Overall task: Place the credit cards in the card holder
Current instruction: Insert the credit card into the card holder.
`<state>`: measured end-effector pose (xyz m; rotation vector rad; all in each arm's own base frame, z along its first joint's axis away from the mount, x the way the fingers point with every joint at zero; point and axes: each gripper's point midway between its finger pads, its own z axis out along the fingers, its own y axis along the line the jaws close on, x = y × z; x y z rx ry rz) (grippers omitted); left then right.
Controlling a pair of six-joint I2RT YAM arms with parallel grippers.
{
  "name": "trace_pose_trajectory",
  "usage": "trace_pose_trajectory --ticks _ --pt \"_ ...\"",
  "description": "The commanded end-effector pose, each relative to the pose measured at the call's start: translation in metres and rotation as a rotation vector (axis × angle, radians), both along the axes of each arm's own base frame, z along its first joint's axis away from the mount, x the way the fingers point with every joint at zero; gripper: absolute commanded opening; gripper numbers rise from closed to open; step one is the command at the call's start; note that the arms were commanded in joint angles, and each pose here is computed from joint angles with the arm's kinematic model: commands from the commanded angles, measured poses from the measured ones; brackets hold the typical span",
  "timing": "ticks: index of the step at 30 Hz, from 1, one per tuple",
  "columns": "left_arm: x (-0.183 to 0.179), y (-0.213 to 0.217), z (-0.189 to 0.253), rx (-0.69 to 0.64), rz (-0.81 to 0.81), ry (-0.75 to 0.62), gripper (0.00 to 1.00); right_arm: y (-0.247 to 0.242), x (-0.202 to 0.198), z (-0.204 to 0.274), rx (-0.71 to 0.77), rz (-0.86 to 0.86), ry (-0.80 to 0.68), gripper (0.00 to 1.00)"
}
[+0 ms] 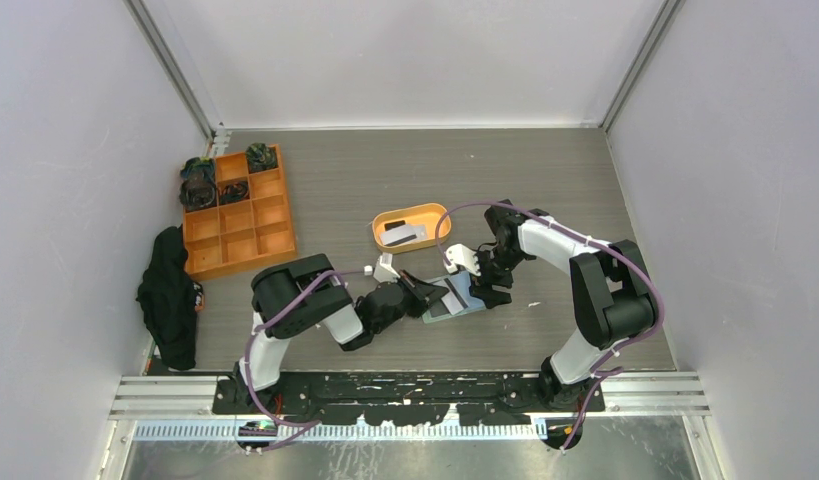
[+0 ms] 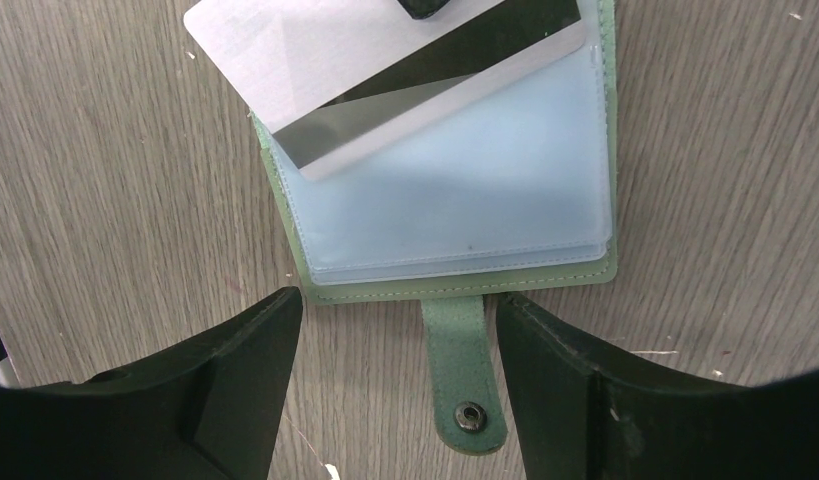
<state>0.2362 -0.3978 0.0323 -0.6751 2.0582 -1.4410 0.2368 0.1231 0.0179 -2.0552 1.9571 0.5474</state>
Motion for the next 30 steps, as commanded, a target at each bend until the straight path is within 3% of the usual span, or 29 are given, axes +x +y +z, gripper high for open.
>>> trace_pose_trajectory --ticks 1,30 --pt "-0.007 0.000 -0.017 0.058 -0.036 0.050 0.00 0.008 -0.003 0.008 0.024 0.011 0.017 0.76" --pt "0.004 -0.018 -0.021 0.043 -0.156 0.077 0.03 0.013 -0.002 0.018 0.052 0.003 -0.003 0.80"
